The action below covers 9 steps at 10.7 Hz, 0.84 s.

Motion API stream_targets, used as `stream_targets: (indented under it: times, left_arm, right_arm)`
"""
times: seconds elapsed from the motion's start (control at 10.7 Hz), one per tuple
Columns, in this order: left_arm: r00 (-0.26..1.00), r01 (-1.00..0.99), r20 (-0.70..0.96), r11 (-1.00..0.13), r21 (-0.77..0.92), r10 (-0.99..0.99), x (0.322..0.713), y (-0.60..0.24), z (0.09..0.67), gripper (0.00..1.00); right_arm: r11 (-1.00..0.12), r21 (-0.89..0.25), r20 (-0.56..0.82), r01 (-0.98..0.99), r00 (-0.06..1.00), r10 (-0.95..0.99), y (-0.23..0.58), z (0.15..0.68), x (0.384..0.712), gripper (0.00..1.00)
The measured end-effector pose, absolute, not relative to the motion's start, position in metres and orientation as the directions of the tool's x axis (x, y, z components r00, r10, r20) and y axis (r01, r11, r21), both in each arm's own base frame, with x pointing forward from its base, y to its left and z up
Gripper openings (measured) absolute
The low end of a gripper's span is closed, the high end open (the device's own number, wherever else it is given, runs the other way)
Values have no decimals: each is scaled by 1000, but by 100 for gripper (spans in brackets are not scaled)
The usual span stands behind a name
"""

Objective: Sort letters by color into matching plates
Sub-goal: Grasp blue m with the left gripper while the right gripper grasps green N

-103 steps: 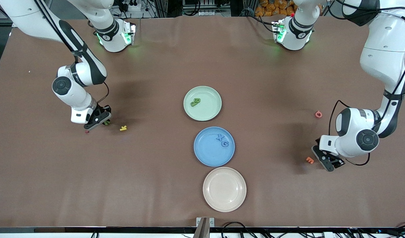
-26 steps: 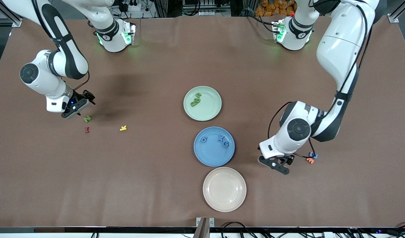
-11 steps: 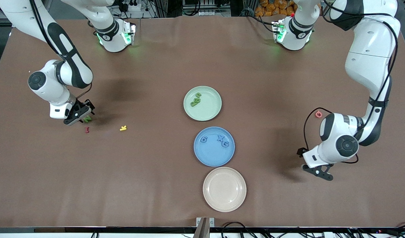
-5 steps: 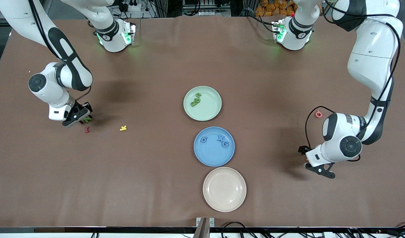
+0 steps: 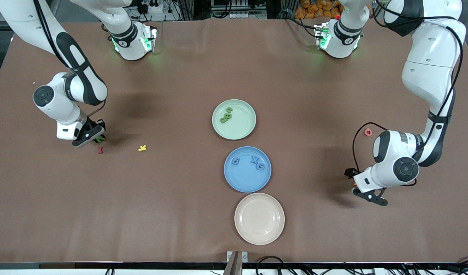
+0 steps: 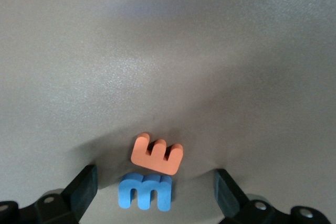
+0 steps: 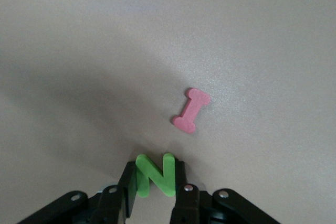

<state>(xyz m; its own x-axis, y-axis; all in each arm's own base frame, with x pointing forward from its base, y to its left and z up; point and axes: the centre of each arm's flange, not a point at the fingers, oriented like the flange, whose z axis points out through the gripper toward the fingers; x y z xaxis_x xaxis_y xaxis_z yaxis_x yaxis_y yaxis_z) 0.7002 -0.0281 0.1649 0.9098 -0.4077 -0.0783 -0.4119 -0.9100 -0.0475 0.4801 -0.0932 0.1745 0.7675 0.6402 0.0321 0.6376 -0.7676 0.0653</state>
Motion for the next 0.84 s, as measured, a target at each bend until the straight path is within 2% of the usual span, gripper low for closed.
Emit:
stream_targets:
  times: [0.84]
  left_arm:
    - [901,-429,-89,-902,-38,-425,700,-13,165,100]
  right_arm:
    - [-790,4,19,613,790,613,-87,218,485,32]
